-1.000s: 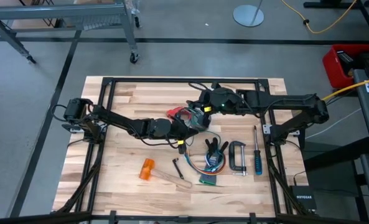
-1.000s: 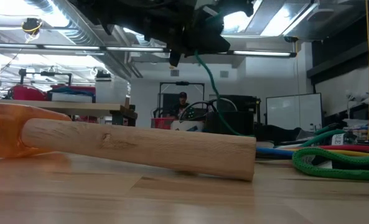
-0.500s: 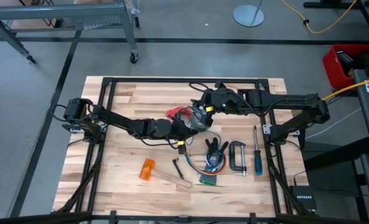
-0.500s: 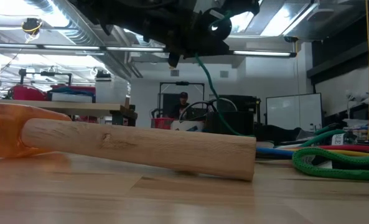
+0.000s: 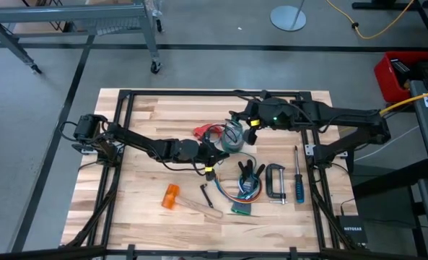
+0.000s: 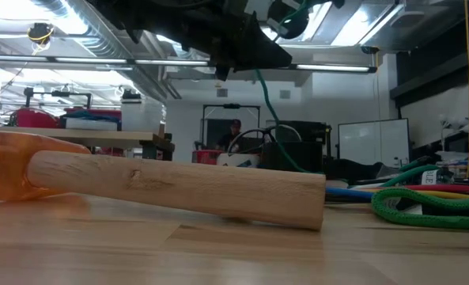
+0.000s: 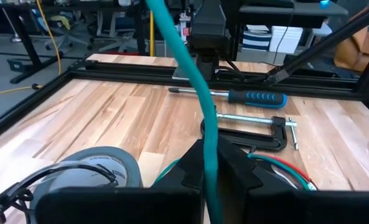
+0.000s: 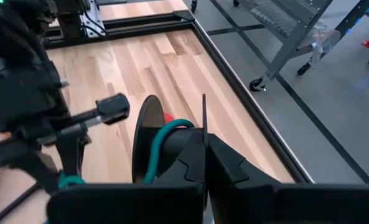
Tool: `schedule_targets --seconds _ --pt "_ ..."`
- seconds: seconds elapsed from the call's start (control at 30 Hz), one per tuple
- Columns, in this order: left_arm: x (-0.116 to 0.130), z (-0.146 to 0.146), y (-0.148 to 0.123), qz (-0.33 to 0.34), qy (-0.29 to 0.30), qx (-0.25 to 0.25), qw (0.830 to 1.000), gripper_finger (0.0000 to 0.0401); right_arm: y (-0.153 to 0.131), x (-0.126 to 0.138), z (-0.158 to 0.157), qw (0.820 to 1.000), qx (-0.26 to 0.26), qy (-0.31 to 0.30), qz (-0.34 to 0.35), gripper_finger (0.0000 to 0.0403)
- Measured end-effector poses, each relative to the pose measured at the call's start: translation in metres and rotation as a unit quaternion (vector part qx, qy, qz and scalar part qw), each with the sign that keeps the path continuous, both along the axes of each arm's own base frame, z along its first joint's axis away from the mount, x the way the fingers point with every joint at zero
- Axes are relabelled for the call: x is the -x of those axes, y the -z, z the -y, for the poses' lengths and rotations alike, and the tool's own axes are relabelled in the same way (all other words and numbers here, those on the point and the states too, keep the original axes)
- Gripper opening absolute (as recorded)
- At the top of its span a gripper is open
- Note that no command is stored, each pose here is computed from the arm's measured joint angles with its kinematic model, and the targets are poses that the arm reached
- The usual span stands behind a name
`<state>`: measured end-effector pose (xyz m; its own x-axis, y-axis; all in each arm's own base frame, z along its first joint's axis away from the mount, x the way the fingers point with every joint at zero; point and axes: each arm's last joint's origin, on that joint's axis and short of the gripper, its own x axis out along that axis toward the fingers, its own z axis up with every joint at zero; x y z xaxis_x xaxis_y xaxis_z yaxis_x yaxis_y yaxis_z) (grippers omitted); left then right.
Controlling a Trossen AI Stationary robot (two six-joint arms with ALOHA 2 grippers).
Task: Coil cords
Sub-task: Coil the blue wire onto the spool
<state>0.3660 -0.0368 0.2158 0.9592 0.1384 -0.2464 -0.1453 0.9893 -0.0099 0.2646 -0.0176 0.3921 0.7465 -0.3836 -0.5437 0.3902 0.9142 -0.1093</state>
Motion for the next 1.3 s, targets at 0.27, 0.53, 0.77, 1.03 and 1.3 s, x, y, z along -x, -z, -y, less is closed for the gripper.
schedule_targets --seconds 0.27,0.53,0.77,1.03,1.3 --pt "0.000 -0.002 0.000 0.002 -0.002 0.000 1.000 0.0059 -0.010 0.020 -0.002 0.999 -0.020 -0.028 0.009 0.0001" --pt "-0.001 -0.003 -0.002 0.008 -0.006 0.001 1.000 0.0132 -0.022 0.036 -0.003 0.999 -0.020 -0.030 0.035 0.0001" --pt "-0.002 0.005 -0.016 0.084 0.006 0.004 0.996 0.0156 -0.027 0.045 -0.003 0.998 -0.019 -0.031 0.047 0.0001" --pt "-0.002 0.008 -0.030 0.150 0.015 -0.039 0.988 0.0154 -0.027 0.046 -0.003 0.998 -0.026 -0.029 0.047 0.0003" --pt "-0.002 0.004 -0.035 0.173 0.011 -0.042 0.984 0.0155 -0.029 0.040 -0.004 0.996 -0.037 -0.038 0.066 0.0002"
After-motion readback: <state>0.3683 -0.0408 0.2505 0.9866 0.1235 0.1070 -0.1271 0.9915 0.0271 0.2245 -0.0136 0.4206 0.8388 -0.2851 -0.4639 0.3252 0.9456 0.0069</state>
